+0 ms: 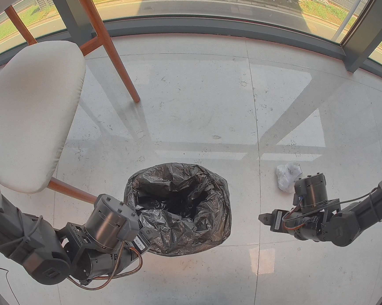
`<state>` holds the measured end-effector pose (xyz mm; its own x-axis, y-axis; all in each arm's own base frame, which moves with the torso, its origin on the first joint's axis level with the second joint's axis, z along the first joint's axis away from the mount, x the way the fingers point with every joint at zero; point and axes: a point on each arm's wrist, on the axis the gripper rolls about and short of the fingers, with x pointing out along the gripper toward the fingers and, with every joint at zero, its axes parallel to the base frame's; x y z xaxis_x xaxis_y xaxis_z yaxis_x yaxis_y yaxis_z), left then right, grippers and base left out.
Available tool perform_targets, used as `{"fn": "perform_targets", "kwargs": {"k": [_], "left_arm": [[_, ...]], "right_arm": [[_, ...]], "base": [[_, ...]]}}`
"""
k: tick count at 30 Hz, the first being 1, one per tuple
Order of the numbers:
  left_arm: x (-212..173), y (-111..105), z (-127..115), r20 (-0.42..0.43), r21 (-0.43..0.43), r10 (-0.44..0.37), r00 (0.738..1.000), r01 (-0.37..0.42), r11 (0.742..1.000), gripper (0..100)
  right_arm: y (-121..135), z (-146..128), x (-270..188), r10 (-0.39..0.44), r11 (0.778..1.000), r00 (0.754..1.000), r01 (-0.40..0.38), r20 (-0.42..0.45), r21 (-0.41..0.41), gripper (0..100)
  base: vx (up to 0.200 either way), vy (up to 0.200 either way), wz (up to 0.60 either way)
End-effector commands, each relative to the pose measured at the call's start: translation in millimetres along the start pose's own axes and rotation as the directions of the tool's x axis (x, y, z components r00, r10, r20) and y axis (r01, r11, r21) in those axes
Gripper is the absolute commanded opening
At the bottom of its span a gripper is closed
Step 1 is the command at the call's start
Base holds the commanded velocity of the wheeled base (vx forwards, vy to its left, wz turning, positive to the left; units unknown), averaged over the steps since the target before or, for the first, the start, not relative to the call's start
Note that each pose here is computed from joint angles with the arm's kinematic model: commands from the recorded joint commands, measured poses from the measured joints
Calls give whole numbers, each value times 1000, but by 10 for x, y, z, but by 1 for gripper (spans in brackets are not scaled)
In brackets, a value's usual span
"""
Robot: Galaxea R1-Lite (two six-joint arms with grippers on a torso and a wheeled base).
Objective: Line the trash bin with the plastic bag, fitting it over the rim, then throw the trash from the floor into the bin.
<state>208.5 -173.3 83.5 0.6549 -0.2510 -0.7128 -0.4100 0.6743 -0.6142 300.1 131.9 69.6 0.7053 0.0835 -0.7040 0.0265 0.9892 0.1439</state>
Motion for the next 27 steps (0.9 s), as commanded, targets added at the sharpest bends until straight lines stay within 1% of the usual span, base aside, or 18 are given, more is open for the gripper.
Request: {"fn": "perform_targets", "kwargs": {"k": [1,2,5,6,8,12,15,16,19,23,24,25,27], "left_arm": [[-178,-48,61,14,-12,-63,998,63,998,100],[-178,-48,61,14,-12,-63,998,63,998,100],[-355,-50,104,18,-16,-116,993,116,993,100],[-355,-50,104,18,-16,-116,993,116,993,100],[-432,-42,124,21,-20,-138,990,138,990,100],[-441,-48,192,48,-41,-169,984,171,984,100],[-443,-37,189,49,-40,-172,984,174,984,100],[-471,-36,191,54,-41,-191,980,193,980,100],[-517,-36,198,61,-24,-221,973,223,975,100],[-507,28,178,61,28,-221,973,220,975,100],[-507,28,178,61,28,-221,973,220,975,100],[-506,66,167,62,38,-225,972,223,974,100],[-510,80,160,64,39,-235,970,233,972,100]], "right_arm": [[-266,188,-16,-51,996,998,48,48,70,100],[-266,188,-16,-51,996,998,48,48,70,100],[-481,338,-8,-84,991,992,73,97,112,100],[-481,338,-8,-84,991,992,73,97,112,100],[-671,449,19,-117,987,982,99,146,125,100],[-847,629,26,-121,989,970,99,212,113,100],[-918,702,41,-133,988,964,112,228,103,100],[-982,780,74,-147,987,958,128,245,93,100],[-1048,902,157,-158,987,950,142,269,80,100],[-1070,1065,296,-139,990,944,122,299,76,100],[-1070,1065,296,-139,990,944,122,299,76,100],[-1064,1139,401,-135,990,939,116,316,78,100],[-1064,1175,502,-136,990,938,117,318,77,100]], "base": [[0,0,0],[0,0,0],[0,0,0],[0,0,0],[0,0,0],[0,0,0],[0,0,0],[0,0,0],[0,0,0],[0,0,0],[0,0,0],[0,0,0],[0,0,0]]}}
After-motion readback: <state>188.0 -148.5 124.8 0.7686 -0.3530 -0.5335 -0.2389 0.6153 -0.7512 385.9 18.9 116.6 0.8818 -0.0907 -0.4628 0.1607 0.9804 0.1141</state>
